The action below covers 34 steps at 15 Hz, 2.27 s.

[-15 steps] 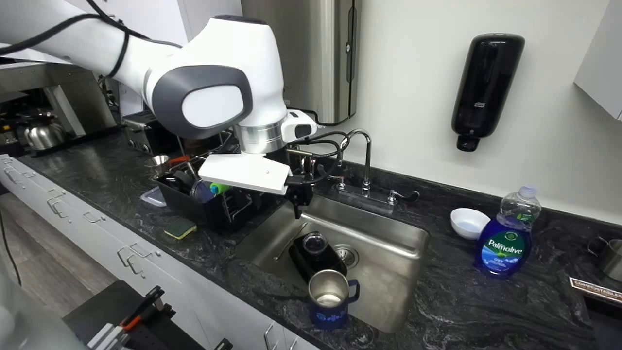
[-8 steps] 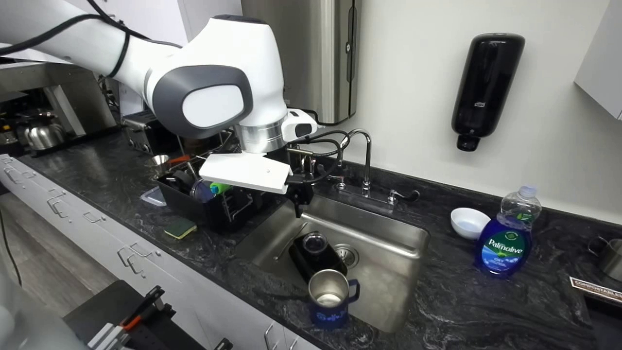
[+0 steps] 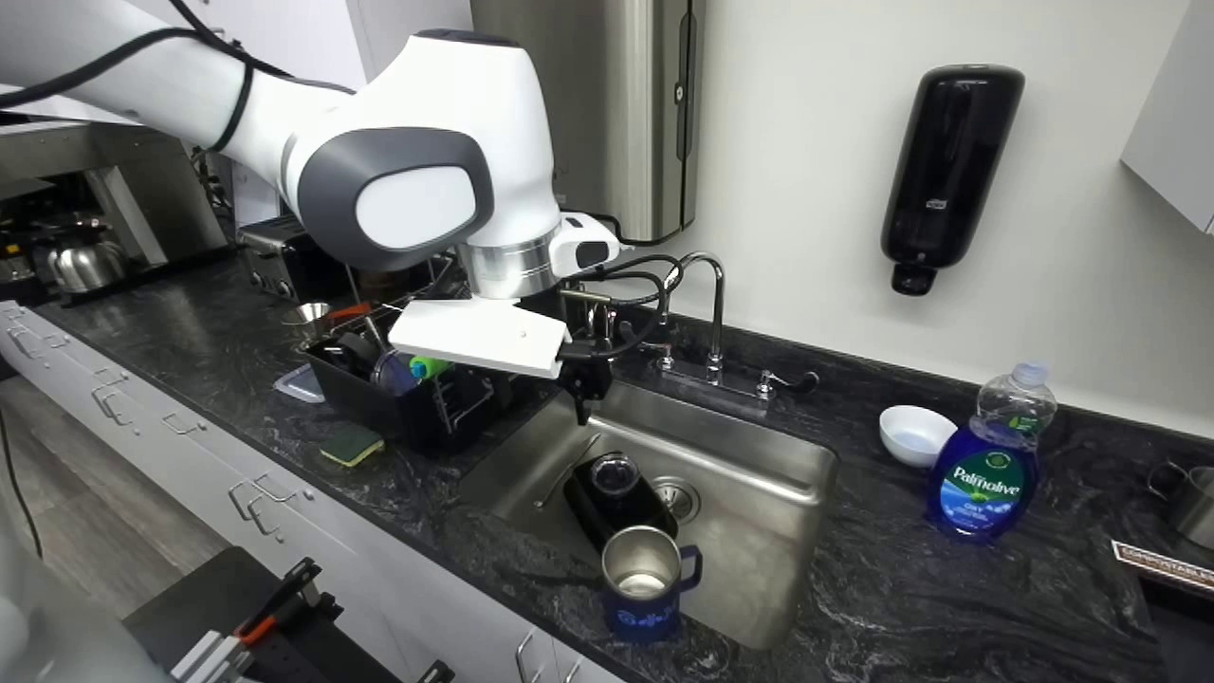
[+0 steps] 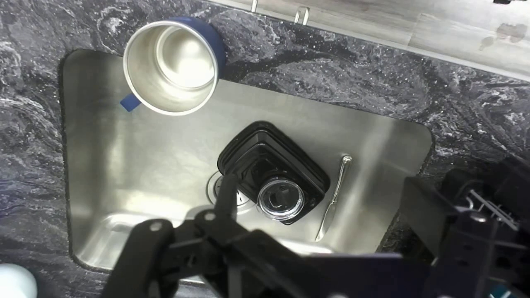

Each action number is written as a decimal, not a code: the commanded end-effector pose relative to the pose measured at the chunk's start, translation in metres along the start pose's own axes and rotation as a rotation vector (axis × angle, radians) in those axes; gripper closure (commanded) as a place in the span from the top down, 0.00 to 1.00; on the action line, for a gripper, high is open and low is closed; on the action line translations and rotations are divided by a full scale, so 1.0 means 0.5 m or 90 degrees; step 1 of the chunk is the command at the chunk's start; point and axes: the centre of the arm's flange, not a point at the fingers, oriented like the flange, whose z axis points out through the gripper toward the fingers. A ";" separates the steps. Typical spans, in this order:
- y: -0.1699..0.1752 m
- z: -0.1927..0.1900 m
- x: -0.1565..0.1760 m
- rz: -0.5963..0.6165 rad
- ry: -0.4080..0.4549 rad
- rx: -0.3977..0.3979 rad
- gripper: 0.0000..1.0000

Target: Pick up the dark blue cup from the edge of the countertop and put it in the sink.

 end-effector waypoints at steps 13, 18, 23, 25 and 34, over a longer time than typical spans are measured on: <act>-0.002 0.015 0.004 0.003 0.002 0.000 1.00; -0.008 0.063 -0.002 0.014 0.008 -0.004 1.00; 0.005 0.119 -0.034 0.033 -0.009 0.000 1.00; 0.018 0.140 -0.051 0.041 -0.007 -0.002 1.00; 0.098 0.209 -0.089 0.067 0.003 -0.009 1.00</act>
